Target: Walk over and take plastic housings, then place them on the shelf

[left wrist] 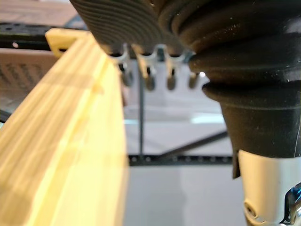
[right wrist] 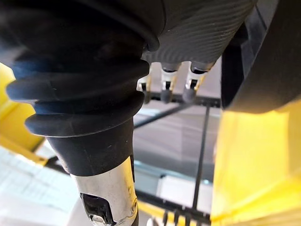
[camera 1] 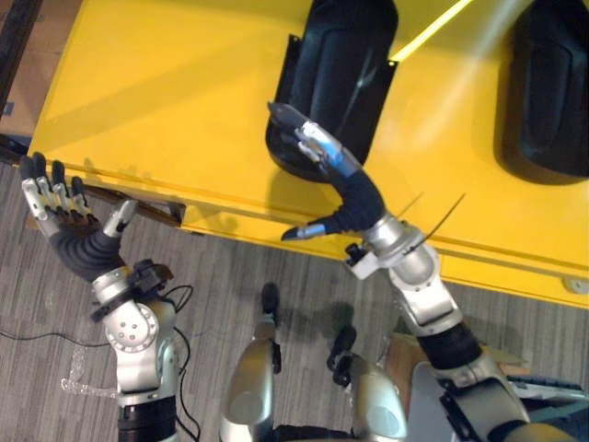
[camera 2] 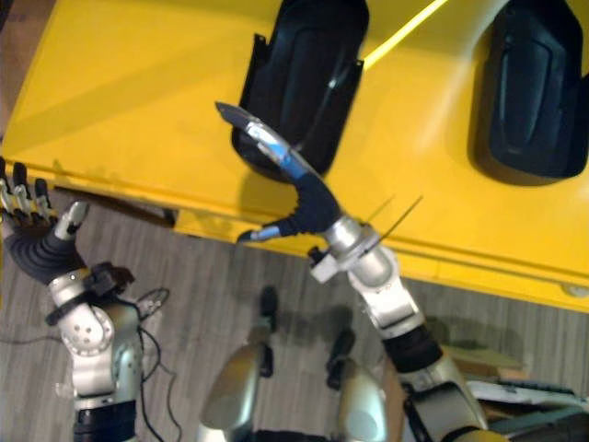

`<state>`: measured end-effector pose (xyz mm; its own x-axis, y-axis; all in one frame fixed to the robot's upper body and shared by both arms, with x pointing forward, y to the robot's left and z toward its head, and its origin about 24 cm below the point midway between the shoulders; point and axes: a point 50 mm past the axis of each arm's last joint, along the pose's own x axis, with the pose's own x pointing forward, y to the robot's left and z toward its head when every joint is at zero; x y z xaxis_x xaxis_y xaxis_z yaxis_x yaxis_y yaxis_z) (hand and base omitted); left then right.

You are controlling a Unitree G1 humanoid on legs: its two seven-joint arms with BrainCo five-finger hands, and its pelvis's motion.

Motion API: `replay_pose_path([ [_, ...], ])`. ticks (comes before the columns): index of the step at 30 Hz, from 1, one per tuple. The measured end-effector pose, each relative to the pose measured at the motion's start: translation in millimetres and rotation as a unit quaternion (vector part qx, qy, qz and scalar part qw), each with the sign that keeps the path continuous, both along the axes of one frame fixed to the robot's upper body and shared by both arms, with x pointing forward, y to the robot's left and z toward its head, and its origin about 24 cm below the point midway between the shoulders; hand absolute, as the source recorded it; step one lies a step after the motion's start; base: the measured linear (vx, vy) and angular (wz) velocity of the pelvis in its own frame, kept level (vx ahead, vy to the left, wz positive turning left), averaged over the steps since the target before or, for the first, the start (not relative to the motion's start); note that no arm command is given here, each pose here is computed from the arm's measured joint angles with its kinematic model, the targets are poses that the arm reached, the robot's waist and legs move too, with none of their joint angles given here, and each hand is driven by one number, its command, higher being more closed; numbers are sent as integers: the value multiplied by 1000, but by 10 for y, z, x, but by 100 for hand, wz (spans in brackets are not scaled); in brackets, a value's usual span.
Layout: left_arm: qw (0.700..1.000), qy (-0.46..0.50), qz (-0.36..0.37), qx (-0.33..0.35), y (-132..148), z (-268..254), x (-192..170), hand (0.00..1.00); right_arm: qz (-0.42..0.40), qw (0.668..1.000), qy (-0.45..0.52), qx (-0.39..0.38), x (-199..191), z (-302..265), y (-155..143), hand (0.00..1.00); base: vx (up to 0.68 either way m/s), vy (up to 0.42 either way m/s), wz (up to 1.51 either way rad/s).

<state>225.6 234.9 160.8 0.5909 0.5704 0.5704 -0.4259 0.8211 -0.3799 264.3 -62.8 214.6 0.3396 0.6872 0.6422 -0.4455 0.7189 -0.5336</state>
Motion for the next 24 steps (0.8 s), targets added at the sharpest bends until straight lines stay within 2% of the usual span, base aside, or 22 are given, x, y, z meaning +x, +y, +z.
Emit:
replay_pose_path([
  [10, 1000, 13, -2, -1, -4, -25, 11, 0, 87, 996, 12, -25, -149, -35, 175, 0, 0, 0, 0],
  [18, 1000, 19, -5, -1, -16, -49, 8, 0, 155, 982, 73, -83, -232, -279, 332, 0, 0, 0, 0],
  [24, 999, 28, -18, 5, -64, -73, 33, 0, 142, 979, 101, -109, -214, -438, 374, 0, 4, -6, -4],
])
